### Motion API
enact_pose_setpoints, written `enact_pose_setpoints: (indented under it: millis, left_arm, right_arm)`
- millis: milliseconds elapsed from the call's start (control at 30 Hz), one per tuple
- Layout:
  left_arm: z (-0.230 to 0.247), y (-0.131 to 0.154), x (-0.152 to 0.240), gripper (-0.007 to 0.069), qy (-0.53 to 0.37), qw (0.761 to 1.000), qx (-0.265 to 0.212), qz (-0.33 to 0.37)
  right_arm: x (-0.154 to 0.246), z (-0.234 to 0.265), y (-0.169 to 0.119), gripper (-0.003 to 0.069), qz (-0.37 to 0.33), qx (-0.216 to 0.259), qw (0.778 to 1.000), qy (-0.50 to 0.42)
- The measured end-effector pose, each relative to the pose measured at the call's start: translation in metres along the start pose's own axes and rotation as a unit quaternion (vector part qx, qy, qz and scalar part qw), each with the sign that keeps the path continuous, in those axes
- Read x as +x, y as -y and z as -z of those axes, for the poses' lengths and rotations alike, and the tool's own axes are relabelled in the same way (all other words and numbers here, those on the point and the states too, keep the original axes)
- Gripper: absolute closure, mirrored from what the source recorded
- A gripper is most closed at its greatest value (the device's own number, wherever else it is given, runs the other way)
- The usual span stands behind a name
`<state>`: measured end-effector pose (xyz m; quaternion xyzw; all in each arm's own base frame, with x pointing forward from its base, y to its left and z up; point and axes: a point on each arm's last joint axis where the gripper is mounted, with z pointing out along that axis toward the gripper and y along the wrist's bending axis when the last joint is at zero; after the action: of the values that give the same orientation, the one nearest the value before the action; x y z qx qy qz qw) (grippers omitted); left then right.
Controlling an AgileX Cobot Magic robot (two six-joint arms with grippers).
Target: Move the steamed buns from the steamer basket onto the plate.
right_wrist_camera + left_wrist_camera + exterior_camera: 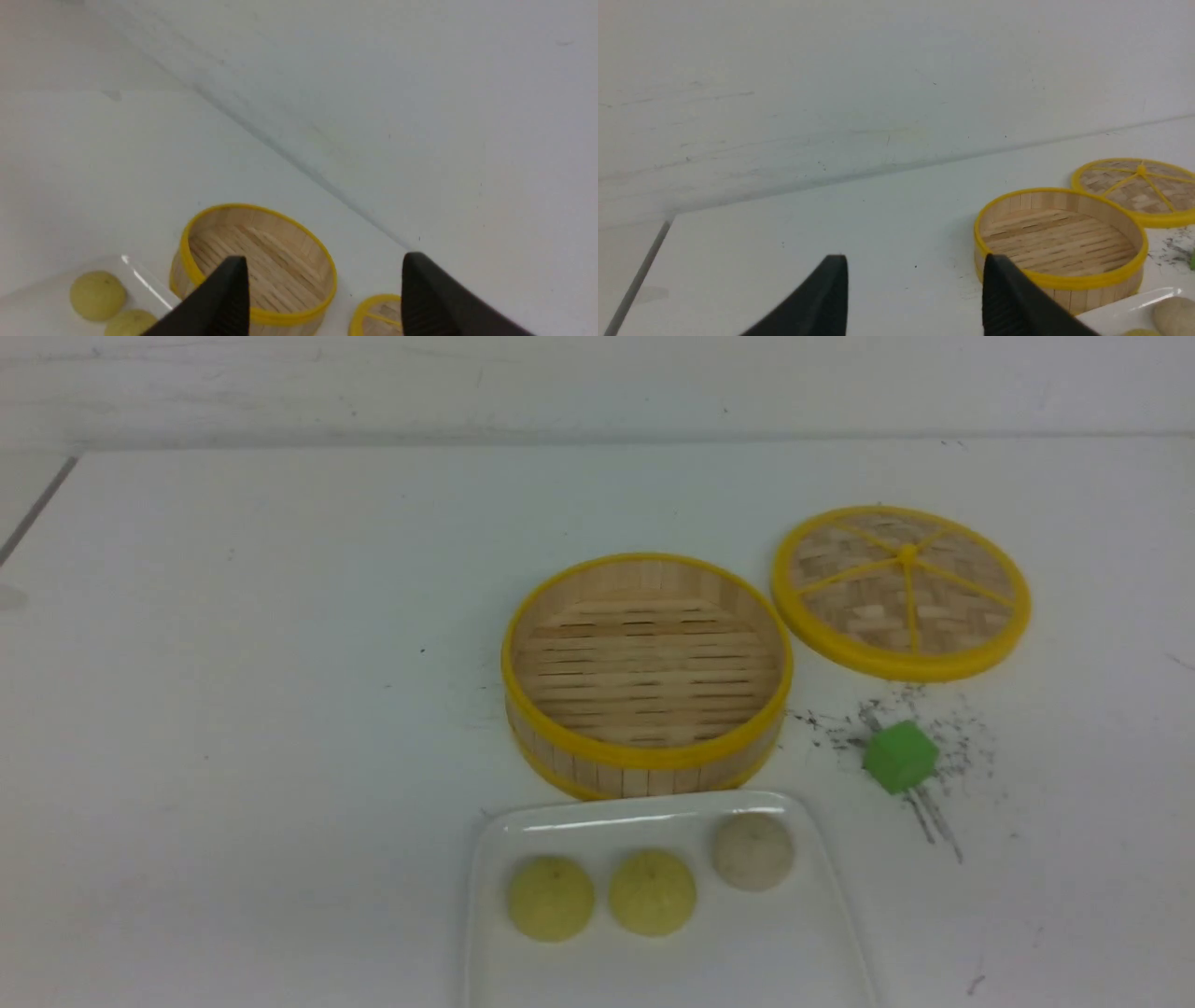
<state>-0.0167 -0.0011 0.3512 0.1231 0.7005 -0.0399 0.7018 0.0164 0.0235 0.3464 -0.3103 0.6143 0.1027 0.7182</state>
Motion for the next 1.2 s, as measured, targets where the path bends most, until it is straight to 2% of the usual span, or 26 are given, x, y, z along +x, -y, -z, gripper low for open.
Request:
enact_pose_setpoints:
  millis: [233,500,700,1000,1200]
  left_arm:
    - [-0.015,0.005,0.044,0.0246,-0.068,0.998,0.008,0.0]
    - [-0.03,0.0,0.062,0.0269,-0.061,0.998,-0.022,-0.022]
    - [-0.038,0.001,0.078,0.0269,-0.084,0.996,-0.023,-0.027]
    - [-0.04,0.002,0.085,0.0269,-0.103,0.994,-0.021,-0.027]
    - [-0.039,0.001,0.086,0.0269,-0.108,0.993,-0.023,-0.032]
  right_arm:
    - [0.033,0.009,-0.008,0.0218,-0.022,0.042,0.997,0.067]
    - [0.072,-0.005,-0.019,0.0218,-0.039,0.021,0.999,0.007]
    - [0.094,-0.011,-0.025,0.0218,-0.036,0.013,0.999,-0.027]
    - [0.107,-0.011,-0.035,0.0218,-0.057,-0.031,0.995,-0.079]
    - [0.108,-0.011,-0.037,0.0218,-0.073,-0.04,0.993,-0.086]
